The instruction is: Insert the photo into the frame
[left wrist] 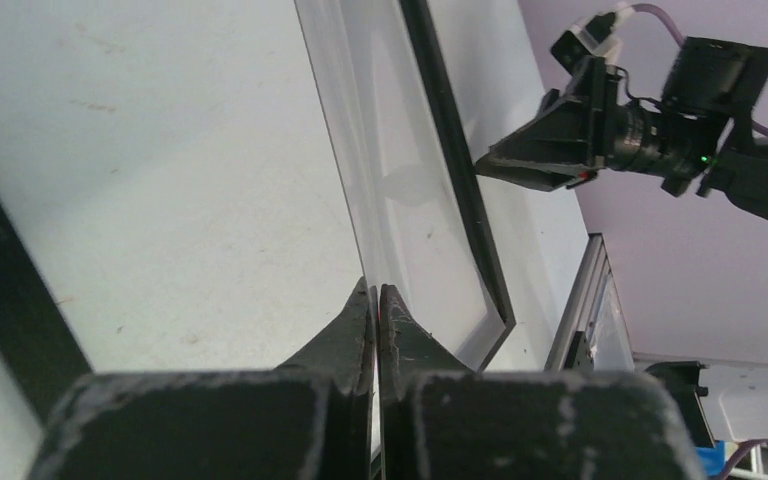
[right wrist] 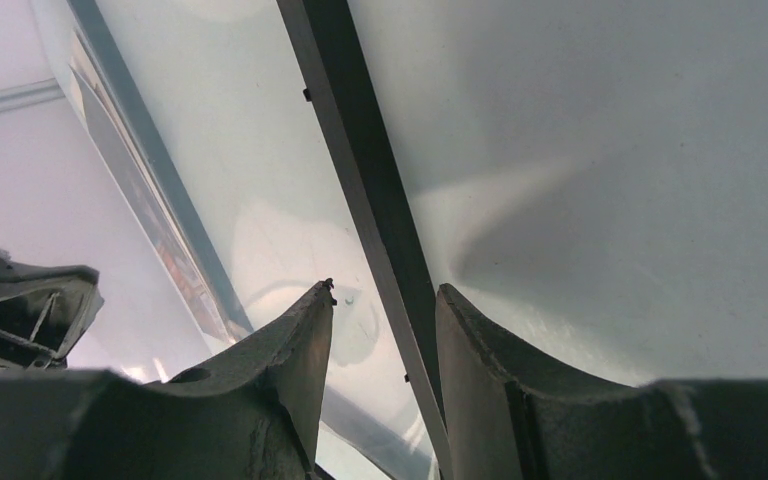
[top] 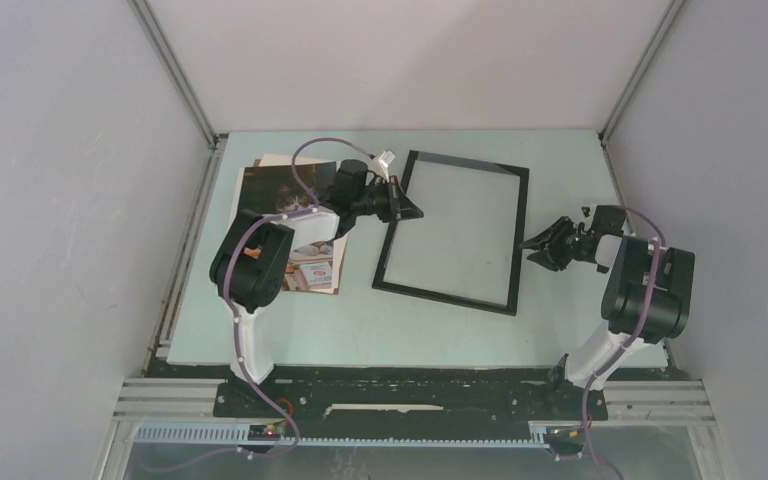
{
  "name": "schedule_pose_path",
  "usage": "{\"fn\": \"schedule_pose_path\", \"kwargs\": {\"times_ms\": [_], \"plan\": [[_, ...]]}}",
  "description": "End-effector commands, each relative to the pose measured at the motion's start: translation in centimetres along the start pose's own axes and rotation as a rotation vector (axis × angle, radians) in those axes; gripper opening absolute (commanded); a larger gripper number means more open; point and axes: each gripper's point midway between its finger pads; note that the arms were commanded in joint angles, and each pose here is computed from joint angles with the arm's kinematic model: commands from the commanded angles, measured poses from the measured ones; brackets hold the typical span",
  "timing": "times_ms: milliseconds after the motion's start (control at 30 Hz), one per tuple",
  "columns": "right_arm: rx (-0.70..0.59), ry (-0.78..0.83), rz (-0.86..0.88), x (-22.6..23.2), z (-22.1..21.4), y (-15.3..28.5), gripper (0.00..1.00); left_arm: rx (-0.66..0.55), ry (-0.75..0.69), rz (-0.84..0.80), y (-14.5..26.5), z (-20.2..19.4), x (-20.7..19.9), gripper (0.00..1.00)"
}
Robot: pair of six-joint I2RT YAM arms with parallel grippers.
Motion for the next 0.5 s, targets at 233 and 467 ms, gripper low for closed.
{"fn": "schedule_pose_path", "kwargs": {"times_ms": [233, 467], "plan": [[0.002, 0.005, 0.021, 0.5, 0.0, -0.2, 0.5, -0.078, -0.169, -0.132, 0.7, 2.8, -5.1, 0.0], [0.001, 0.006, 0.023, 0.5, 0.0, -0.2, 0.5, -0.09, -0.156, -0.174, 0.3, 4.1, -6.0, 0.0]]}}
Point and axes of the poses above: each gripper's point midway between its finger pads, its own y axis back along the fingers, its own x axis along the line the jaws close on, z = x × y, and after that the axes turned 15 degrees about -y, right-handed
